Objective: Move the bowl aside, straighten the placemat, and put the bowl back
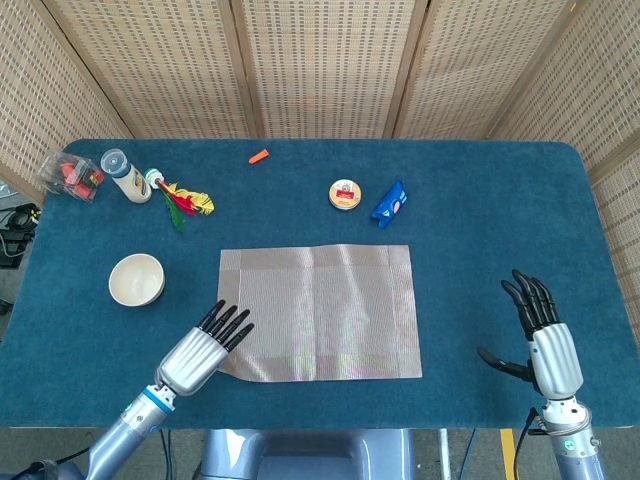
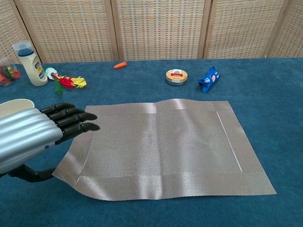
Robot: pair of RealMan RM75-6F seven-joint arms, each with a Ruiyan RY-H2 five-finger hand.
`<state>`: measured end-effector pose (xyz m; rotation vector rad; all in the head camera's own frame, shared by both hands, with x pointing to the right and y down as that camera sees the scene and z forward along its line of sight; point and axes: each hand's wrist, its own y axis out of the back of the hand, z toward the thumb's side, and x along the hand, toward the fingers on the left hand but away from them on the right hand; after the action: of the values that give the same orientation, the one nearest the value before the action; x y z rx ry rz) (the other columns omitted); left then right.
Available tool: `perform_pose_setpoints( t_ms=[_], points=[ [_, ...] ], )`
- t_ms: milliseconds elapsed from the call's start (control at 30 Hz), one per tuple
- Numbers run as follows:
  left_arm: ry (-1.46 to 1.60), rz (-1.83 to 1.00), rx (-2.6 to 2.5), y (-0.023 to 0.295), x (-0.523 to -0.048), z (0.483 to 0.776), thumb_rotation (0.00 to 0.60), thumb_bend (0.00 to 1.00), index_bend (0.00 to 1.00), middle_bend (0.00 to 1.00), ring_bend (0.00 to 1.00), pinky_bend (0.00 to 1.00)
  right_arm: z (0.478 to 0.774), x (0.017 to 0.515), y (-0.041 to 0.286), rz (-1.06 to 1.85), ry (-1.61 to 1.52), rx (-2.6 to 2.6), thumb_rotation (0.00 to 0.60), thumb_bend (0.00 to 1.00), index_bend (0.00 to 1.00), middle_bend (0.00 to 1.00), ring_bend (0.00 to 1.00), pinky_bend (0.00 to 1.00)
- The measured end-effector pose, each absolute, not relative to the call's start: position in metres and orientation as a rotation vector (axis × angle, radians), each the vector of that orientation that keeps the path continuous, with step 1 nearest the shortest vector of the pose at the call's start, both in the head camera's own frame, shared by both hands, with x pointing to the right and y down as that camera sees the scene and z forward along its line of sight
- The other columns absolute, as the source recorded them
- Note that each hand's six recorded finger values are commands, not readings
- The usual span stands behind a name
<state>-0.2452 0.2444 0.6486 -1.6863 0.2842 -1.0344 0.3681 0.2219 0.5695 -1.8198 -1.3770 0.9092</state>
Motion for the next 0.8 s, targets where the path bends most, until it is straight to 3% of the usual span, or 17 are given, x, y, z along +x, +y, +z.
perform_pose_setpoints(
  t_ms=[300,533,800],
  points=[
    [0.396,-1.048,-1.683,0.236,-0.269,0.623,0.600,0.27,0.04,0.00,0.00,0.00,0.568,0.368,0.223,0.904,-1.376,-1.822,0.600,0.20,0.11,0.00,0.00,0.00],
    [0.534,-1.117,-1.640,0.219,-0.314,0.603,0.600,0.27,0.14,0.00,0.00,0.00,0.567,0.366,0.225,0.902,-1.370,-1.829,0.600,0.20,0.11,0.00,0.00,0.00],
    [0.593,-1.270,-1.563,0.205,-0.373,0.616,0.600,0.27,0.22,0.00,0.00,0.00,0.568,0.361,0.228,0.904,-1.346,-1.839,0.600,0.20,0.11,0.00,0.00,0.00]
  ],
)
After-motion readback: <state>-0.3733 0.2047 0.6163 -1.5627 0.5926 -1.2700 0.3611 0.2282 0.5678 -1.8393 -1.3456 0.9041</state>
